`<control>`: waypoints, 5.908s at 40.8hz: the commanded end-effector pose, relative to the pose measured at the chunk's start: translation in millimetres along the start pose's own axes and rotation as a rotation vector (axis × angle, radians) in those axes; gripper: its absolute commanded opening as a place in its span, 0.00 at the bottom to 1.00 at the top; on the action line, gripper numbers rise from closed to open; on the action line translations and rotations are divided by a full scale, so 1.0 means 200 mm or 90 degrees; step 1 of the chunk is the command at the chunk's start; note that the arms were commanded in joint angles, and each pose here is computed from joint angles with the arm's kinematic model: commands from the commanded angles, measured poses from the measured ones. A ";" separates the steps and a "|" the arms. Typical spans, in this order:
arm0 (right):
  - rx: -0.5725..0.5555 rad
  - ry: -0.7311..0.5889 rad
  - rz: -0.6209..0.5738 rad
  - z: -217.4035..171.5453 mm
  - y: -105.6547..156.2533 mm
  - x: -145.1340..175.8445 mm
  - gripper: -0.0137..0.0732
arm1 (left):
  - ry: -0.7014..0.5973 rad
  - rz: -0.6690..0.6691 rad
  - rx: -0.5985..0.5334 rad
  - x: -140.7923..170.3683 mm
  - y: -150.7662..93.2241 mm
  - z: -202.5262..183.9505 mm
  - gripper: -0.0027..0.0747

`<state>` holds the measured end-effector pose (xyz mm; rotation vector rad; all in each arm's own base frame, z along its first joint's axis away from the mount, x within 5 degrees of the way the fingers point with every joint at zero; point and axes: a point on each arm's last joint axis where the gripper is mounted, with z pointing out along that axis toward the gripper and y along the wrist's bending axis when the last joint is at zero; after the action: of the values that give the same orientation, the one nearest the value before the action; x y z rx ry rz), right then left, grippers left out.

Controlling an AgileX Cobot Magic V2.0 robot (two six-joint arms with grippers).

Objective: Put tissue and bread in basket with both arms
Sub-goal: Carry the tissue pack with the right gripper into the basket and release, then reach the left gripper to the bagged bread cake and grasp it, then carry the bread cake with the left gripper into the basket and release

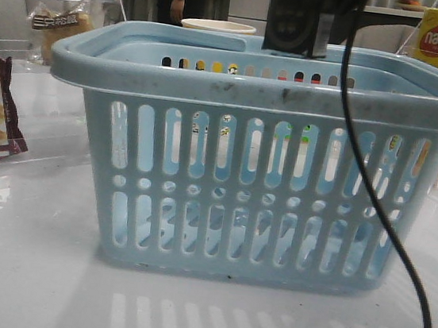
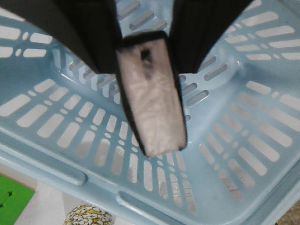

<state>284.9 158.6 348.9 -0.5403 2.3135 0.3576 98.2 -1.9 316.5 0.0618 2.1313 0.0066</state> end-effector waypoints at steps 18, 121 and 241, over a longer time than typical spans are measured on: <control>0.025 -0.177 -0.039 -0.31 0.01 -0.04 0.85 | -0.058 -0.009 0.005 -0.07 0.00 -0.02 0.20; 0.039 -0.229 -0.058 -0.66 -0.01 0.58 0.85 | -0.072 0.106 0.043 -0.89 -0.21 1.43 0.77; 0.039 -0.229 -0.058 -0.66 -0.01 0.58 0.85 | 0.031 0.283 0.357 -0.78 -0.85 0.19 0.69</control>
<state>131.6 70.6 343.2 -0.5272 2.0404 0.2958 228.8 -196.0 397.9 0.9225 2.1720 -0.2513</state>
